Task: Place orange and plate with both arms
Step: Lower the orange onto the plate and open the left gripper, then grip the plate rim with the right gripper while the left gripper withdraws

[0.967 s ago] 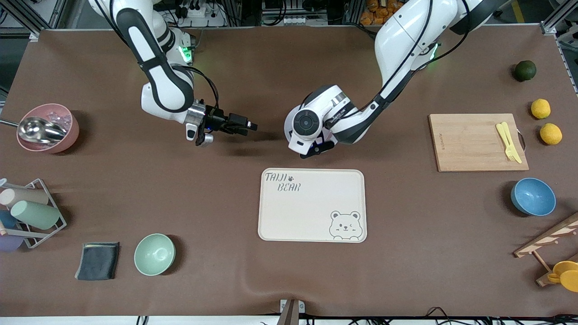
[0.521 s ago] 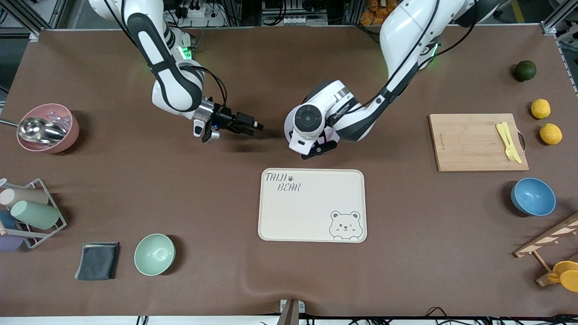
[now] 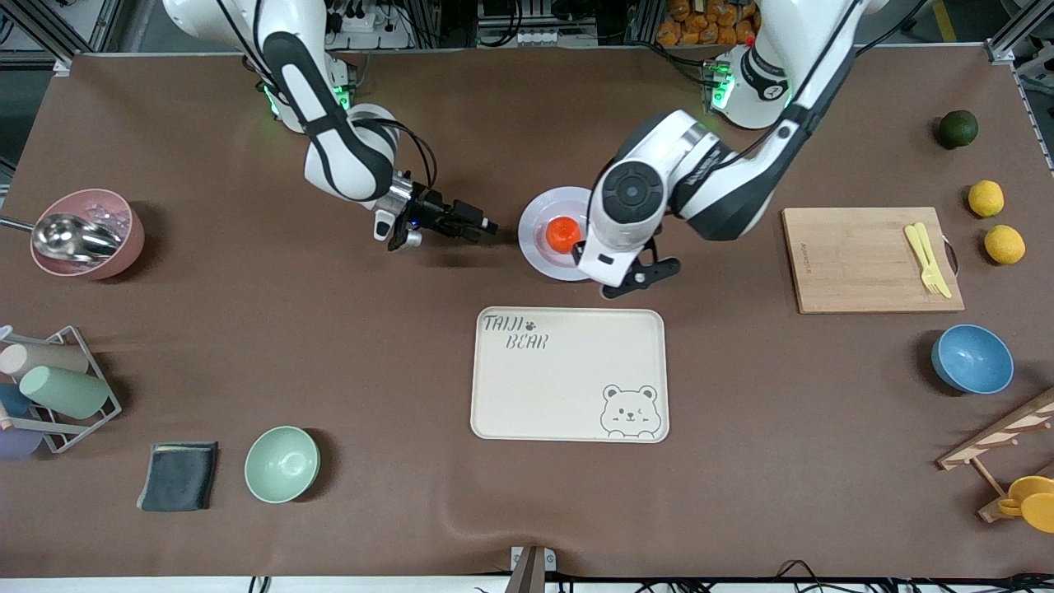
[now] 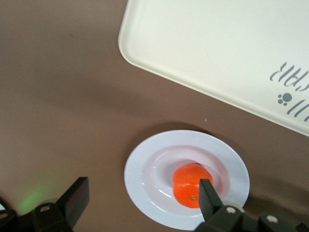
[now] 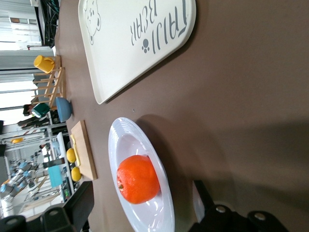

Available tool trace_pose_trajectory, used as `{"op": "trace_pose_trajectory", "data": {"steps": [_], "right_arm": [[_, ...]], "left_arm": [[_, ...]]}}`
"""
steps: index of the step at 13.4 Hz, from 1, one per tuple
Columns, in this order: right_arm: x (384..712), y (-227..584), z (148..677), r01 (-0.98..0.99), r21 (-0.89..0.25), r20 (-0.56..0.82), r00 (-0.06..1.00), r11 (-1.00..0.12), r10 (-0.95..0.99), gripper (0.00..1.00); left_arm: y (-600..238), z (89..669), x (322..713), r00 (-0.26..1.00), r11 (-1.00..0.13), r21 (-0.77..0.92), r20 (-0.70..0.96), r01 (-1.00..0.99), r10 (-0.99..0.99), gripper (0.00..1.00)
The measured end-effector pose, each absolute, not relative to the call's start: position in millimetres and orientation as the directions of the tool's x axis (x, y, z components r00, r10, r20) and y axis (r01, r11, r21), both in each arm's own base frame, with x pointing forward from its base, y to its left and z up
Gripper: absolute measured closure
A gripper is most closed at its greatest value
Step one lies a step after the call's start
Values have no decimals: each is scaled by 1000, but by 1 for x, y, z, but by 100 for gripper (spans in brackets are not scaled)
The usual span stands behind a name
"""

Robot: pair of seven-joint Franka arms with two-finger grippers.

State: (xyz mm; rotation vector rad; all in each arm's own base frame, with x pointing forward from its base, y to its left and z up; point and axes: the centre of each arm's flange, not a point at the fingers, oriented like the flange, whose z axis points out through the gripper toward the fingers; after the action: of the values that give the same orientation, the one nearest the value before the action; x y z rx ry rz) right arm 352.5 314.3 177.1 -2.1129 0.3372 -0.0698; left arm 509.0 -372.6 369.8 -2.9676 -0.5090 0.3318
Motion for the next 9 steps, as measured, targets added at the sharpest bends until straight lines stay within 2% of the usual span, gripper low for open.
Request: {"op": "trace_pose_trajectory", "data": {"steps": [5, 6, 9], "right_arm": [[339, 345, 154, -214, -841, -68, 953, -498, -295, 12], [337, 349, 151, -215, -840, -68, 953, -499, -296, 17], [334, 364, 148, -241, -845, -85, 942, -477, -325, 22]], "left_arm": [[-276, 434, 552, 944, -954, -98, -143, 284, 296, 0], [-253, 443, 560, 949, -959, -88, -143, 271, 281, 0], [-187, 461, 578, 960, -973, -49, -158, 226, 231, 0]]}}
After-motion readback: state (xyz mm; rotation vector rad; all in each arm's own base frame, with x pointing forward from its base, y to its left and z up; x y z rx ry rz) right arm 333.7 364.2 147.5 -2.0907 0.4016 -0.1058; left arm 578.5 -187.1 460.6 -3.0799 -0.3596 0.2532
